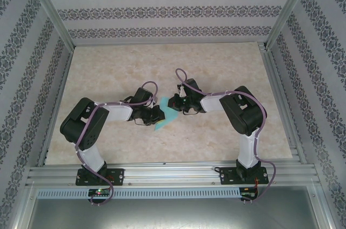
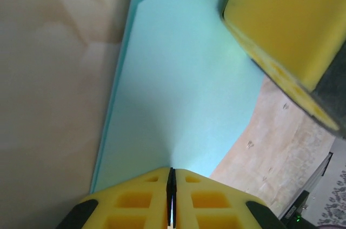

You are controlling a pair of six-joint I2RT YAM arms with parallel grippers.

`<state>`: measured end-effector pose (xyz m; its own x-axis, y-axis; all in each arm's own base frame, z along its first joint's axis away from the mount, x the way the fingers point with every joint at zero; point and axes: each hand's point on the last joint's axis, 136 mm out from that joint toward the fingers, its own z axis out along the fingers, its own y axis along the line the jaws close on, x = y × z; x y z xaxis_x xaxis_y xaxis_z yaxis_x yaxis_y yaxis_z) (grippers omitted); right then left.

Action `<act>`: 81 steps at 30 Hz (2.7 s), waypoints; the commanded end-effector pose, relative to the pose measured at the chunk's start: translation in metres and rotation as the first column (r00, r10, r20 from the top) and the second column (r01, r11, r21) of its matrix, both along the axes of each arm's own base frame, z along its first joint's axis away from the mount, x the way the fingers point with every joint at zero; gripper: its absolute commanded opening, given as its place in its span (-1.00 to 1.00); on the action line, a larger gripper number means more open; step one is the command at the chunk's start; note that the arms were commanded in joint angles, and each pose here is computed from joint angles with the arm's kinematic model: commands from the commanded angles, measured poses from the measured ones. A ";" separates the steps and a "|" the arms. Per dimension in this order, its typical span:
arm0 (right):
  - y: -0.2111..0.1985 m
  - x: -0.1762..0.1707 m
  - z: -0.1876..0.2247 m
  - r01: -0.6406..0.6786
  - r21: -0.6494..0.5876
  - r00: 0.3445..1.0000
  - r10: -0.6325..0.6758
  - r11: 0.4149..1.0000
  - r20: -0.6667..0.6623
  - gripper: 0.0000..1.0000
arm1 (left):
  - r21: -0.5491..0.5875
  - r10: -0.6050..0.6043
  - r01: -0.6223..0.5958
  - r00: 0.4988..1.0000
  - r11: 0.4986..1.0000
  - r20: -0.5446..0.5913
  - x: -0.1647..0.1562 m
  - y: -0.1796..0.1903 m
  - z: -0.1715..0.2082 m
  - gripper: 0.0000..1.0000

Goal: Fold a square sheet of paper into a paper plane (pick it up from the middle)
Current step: Fourth fold the wing at the center of the table.

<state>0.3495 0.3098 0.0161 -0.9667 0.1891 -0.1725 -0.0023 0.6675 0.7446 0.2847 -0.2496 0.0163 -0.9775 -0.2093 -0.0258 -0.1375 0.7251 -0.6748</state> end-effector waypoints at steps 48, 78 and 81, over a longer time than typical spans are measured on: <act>-0.025 -0.012 -0.033 0.017 -0.156 0.994 -0.034 0.988 -0.106 -0.79 | 0.163 -0.027 0.043 0.995 0.986 -0.099 -0.040 0.033 -0.018 -0.85; -0.024 -0.019 -0.031 0.032 -0.262 0.999 -0.039 0.964 -0.023 -0.85 | 0.223 -0.037 0.064 0.992 0.973 -0.123 -0.056 0.046 -0.030 -0.96; -0.035 0.003 -0.032 0.072 -0.216 0.997 -0.077 0.974 -0.016 -0.84 | 0.225 -0.036 0.064 0.991 0.972 -0.128 -0.058 0.047 -0.030 -0.96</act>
